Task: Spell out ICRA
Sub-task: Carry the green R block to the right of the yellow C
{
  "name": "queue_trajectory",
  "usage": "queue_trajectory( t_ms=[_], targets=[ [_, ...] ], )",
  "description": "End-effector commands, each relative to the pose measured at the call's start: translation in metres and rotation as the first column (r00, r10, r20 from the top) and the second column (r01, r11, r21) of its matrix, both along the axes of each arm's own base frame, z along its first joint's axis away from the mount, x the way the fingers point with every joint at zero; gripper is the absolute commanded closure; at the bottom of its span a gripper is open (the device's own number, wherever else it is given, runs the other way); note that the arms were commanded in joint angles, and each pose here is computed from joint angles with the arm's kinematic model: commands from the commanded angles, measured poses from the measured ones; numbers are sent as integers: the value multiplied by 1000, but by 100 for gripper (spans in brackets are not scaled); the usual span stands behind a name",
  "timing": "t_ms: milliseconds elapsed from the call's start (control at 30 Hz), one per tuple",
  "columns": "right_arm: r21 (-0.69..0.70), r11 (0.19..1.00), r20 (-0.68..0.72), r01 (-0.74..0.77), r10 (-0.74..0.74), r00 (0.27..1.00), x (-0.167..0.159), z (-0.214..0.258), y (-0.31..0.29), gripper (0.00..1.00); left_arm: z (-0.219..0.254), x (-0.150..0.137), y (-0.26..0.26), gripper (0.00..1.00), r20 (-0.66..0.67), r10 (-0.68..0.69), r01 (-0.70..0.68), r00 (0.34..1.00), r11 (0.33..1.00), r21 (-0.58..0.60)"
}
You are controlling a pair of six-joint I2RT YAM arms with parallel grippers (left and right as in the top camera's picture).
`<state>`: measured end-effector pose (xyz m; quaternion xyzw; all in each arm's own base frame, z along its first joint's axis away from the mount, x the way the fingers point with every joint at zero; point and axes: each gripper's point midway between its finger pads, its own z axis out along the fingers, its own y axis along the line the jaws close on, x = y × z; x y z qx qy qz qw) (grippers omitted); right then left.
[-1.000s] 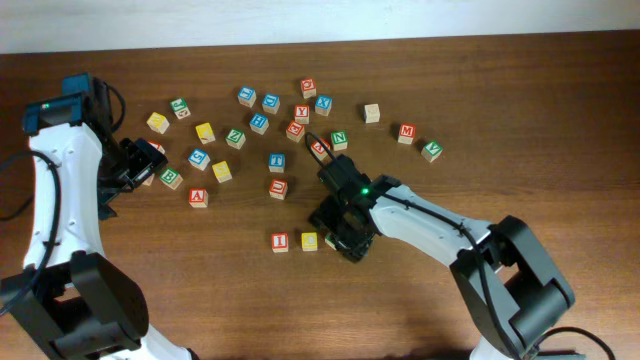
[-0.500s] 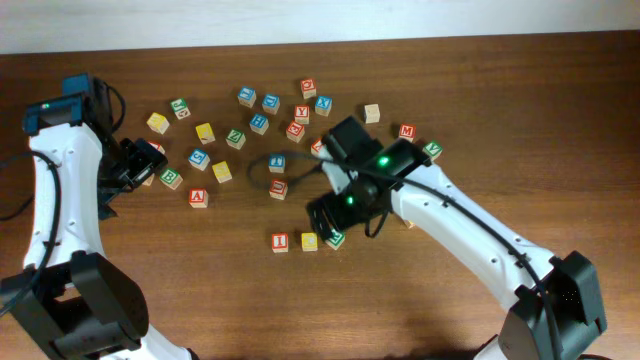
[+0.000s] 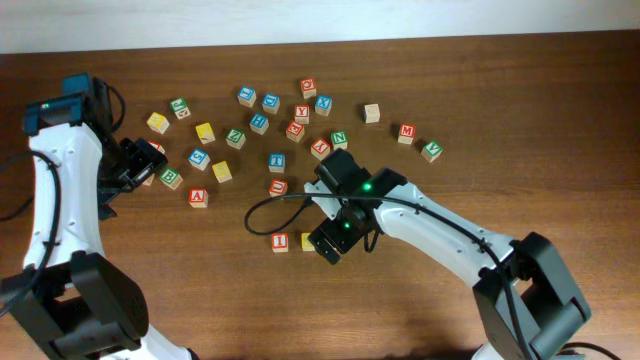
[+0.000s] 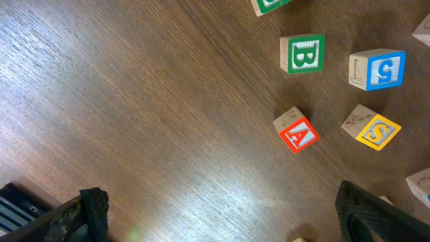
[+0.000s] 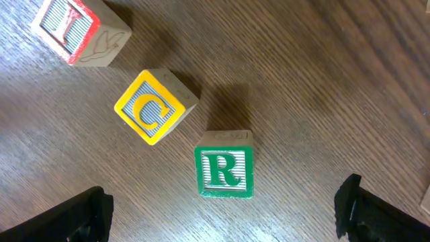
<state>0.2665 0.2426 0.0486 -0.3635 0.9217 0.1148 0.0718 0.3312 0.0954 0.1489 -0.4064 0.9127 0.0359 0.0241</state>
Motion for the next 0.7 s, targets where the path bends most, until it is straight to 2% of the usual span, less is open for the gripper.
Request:
queue_trajectory(
  t_ms=[0,33,67,333,500,567,667],
  targets=[
    [-22,1000,-19,17,-17,1000,-3,-9,-3,14,7,-1,3,1,20,15,-15,1000,1000,12],
    [-26,1000,-23,17,-18,1000,-3,-10,-4,23,7,-1,3,1,20,15,-15,1000,1000,12],
    [-34,999,-33,17,-18,999,-4,-15,-4,39,7,-1,3,1,20,15,-15,1000,1000,12],
    [-63,998,-71,15,-19,997,-5,-35,-5,46,7,-1,3,1,20,15,-15,1000,1000,12],
    [-55,998,-65,36,-40,997,-3,-35,-3,57,7,-1,3,1,20,15,-15,1000,1000,12],
    [-52,998,-63,47,-50,997,-2,-35,-2,57,7,-1,3,1,20,15,-15,1000,1000,12],
    [-45,994,-67,97,-100,993,0,-35,-1,63,7,-1,3,1,20,15,-15,1000,1000,12]
  ],
)
